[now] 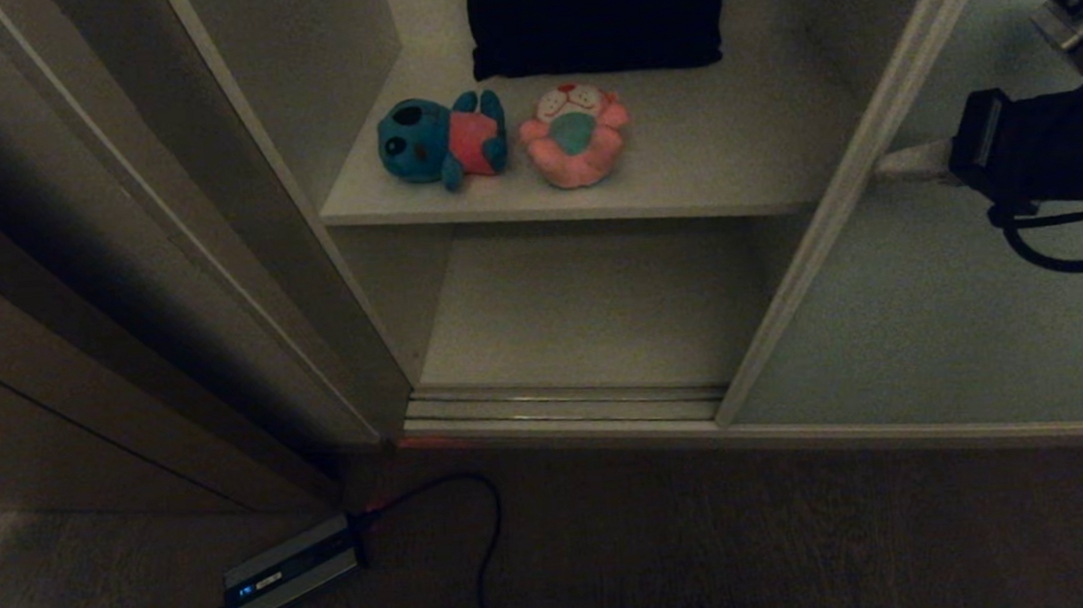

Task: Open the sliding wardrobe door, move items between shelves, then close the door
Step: Close the door

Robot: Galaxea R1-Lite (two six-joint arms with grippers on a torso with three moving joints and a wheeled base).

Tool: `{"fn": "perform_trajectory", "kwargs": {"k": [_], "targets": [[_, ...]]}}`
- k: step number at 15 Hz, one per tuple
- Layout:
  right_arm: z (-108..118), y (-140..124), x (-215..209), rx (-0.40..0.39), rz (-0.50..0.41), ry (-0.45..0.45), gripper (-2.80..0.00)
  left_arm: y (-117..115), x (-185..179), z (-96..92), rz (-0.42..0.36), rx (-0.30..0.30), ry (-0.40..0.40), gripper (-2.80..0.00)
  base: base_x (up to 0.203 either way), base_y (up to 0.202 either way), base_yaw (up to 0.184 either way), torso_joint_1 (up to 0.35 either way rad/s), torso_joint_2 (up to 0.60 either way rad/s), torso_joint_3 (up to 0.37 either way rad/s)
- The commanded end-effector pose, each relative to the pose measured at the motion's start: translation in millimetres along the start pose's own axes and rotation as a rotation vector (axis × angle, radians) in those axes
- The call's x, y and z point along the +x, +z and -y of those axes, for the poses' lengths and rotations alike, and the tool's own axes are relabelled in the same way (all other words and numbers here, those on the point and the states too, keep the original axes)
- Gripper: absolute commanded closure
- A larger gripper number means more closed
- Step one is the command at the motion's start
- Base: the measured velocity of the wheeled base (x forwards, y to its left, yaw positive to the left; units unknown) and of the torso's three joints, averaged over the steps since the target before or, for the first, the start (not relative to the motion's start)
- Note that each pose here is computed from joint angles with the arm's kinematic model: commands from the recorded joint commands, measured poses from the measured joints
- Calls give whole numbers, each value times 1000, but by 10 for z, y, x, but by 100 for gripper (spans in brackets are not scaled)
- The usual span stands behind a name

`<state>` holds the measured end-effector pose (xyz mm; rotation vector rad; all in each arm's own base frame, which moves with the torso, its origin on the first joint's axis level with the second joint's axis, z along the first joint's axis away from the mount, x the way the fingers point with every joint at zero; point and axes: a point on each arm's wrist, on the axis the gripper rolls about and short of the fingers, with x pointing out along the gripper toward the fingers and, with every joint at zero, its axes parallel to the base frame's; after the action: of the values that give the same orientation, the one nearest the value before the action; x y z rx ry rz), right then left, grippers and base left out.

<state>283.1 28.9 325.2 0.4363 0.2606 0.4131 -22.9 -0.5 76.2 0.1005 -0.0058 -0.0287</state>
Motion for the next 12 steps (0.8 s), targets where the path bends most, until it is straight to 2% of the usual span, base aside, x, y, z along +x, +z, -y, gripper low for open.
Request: {"fn": "perform_trajectory", "kwargs": {"k": [1, 4, 8, 10, 12], "targets": [[-385, -135, -162, -29, -31, 117, 0, 0, 1, 0, -2, 1, 0, 0, 0, 0, 0, 0, 0, 0], [-683, -414, -381, -95, -100, 239, 0, 0, 1, 0, -1, 1, 0, 0, 0, 0, 0, 0, 0, 0], [-831, -714, -709, -218, -153, 343, 0, 0, 1, 0, -1, 1, 0, 0, 0, 0, 0, 0, 0, 0], [-797, -692, -845, -227, -126, 326, 0, 0, 1, 0, -1, 1, 0, 0, 0, 0, 0, 0, 0, 0], [-686, -597, -962, -222, -57, 222, 0, 0, 1, 0, -1, 1, 0, 0, 0, 0, 0, 0, 0, 0]]}}
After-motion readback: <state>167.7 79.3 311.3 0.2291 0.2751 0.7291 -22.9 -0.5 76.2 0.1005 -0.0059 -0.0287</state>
